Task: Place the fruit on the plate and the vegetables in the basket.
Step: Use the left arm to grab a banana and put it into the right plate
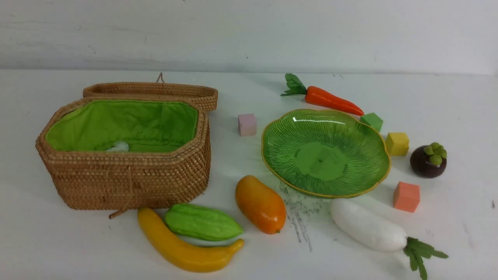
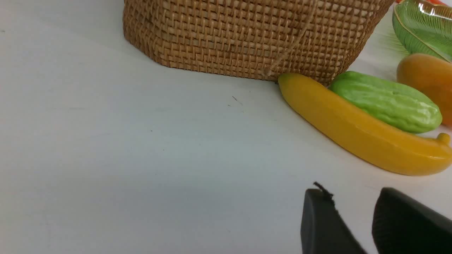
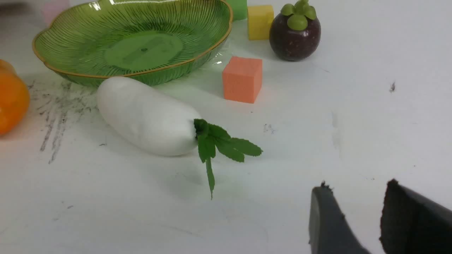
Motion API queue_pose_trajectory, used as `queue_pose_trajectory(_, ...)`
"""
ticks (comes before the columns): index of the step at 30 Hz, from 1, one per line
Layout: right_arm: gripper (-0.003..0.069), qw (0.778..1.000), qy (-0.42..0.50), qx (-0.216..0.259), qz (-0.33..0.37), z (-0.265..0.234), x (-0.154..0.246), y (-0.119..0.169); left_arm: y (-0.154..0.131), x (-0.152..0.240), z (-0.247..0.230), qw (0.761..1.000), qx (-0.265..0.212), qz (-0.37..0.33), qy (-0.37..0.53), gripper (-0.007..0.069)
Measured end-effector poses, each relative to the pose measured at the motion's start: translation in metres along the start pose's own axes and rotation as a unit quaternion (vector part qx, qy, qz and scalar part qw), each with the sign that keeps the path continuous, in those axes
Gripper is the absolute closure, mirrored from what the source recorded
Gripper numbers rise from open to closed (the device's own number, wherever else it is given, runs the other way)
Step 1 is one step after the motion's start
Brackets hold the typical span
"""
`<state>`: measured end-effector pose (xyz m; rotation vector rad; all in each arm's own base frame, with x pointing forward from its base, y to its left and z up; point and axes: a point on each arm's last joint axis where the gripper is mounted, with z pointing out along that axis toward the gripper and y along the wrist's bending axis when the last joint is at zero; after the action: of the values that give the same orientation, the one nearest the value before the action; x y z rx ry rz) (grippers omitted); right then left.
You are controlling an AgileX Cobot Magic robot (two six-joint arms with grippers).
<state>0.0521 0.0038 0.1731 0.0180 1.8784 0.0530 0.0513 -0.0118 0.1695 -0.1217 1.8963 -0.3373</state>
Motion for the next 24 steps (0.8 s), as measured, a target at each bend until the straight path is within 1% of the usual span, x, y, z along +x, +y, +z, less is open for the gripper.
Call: queue_pose_trajectory(24, 0.0419, 1.0, 0.0, 0.0, 0.0, 0.0, 0.0, 0.0, 0.0, 0.0, 0.0, 1.0, 0.0, 0.0, 0.0, 0.0391)
